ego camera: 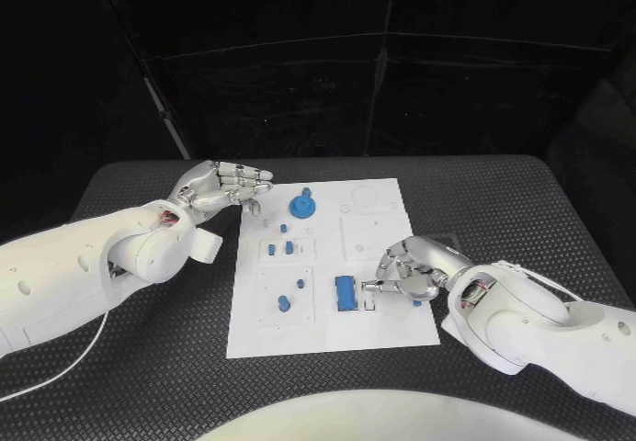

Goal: Assemble the parts on the task board

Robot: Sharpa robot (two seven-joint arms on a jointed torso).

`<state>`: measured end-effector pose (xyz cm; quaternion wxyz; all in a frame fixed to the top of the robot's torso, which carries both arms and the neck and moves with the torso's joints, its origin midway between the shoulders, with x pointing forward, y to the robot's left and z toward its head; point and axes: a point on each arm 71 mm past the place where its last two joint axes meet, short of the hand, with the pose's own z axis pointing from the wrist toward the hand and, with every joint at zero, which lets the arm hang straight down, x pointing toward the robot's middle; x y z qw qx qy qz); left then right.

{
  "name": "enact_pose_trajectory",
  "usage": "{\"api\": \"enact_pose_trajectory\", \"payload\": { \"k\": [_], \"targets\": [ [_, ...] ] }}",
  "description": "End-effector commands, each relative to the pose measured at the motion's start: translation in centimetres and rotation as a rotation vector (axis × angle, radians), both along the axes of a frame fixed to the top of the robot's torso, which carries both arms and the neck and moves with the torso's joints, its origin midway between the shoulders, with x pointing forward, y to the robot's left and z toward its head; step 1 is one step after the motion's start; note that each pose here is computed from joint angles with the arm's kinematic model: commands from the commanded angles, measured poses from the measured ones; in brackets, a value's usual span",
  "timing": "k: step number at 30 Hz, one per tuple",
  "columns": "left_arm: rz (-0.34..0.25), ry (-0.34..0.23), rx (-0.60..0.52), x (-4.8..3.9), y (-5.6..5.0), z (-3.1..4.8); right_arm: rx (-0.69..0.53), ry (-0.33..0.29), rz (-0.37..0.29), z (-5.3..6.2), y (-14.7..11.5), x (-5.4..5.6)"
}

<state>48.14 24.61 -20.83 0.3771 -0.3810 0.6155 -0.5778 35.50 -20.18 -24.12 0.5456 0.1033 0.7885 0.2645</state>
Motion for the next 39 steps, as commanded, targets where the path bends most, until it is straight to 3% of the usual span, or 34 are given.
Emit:
{"api": "enact_pose_trajectory", "payload": {
  "k": [1, 16, 27, 39],
  "targets": [
    [-0.009, -0.003, -0.010, -0.01, -0.1, 0.13, 0.048, -0.041, -0.019, 0.7, -1.1, -0.1],
    [-0.007, -0.003, -0.009, 0.01, 0.0, 0.12, -0.159, -0.039, -0.066, 0.3, -5.4, -0.1],
    [-0.008, -0.002, -0.009, 0.05, -0.1, 0.08, -0.278, 0.002, -0.021, -0.6, -6.1, 0.2],
    [-0.008, -0.001, -0.009, 0.10, -0.1, 0.04, -0.300, 0.029, 0.010, -1.3, -5.5, 0.5]
  ]
}}
